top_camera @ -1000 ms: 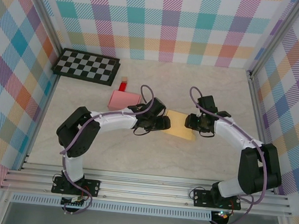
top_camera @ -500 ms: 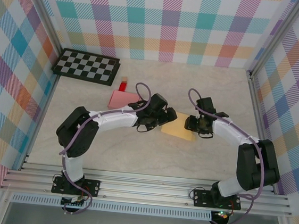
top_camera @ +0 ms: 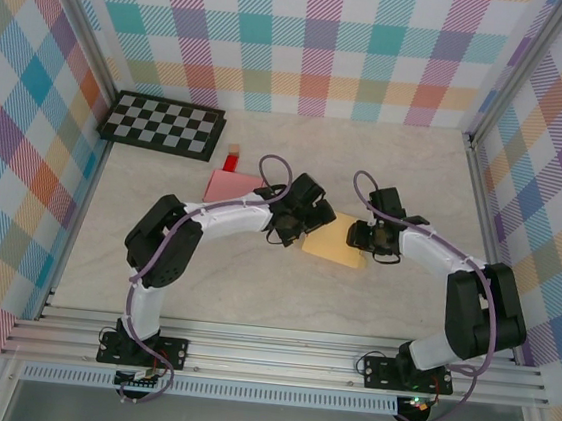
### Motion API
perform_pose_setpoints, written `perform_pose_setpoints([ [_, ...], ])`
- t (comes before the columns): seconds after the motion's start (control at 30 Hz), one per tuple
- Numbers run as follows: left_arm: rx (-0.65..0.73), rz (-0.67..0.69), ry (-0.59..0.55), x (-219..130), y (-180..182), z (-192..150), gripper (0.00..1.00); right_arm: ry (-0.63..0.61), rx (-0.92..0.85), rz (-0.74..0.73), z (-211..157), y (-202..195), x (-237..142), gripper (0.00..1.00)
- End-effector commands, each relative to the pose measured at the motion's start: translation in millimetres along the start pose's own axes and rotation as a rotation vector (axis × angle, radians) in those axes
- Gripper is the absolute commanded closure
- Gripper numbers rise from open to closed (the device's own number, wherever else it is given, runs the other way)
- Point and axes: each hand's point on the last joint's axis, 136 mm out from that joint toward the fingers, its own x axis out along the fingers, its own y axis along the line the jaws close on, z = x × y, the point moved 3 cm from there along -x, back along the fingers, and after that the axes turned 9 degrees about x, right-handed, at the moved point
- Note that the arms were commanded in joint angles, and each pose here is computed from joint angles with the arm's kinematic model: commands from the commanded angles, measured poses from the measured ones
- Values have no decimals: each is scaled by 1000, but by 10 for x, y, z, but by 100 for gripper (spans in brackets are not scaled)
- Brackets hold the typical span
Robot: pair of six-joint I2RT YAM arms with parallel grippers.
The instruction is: Fold the paper box
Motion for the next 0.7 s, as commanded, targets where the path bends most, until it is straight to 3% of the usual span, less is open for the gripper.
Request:
perform_pose_setpoints([
  [0.0, -9, 45, 17, 14, 10, -102, 3, -3, -3, 11, -24, -26, -30, 54],
  [0.67, 17, 59, 32, 113, -43, -229, 10, -4, -19, -5, -30, -49, -29, 54],
])
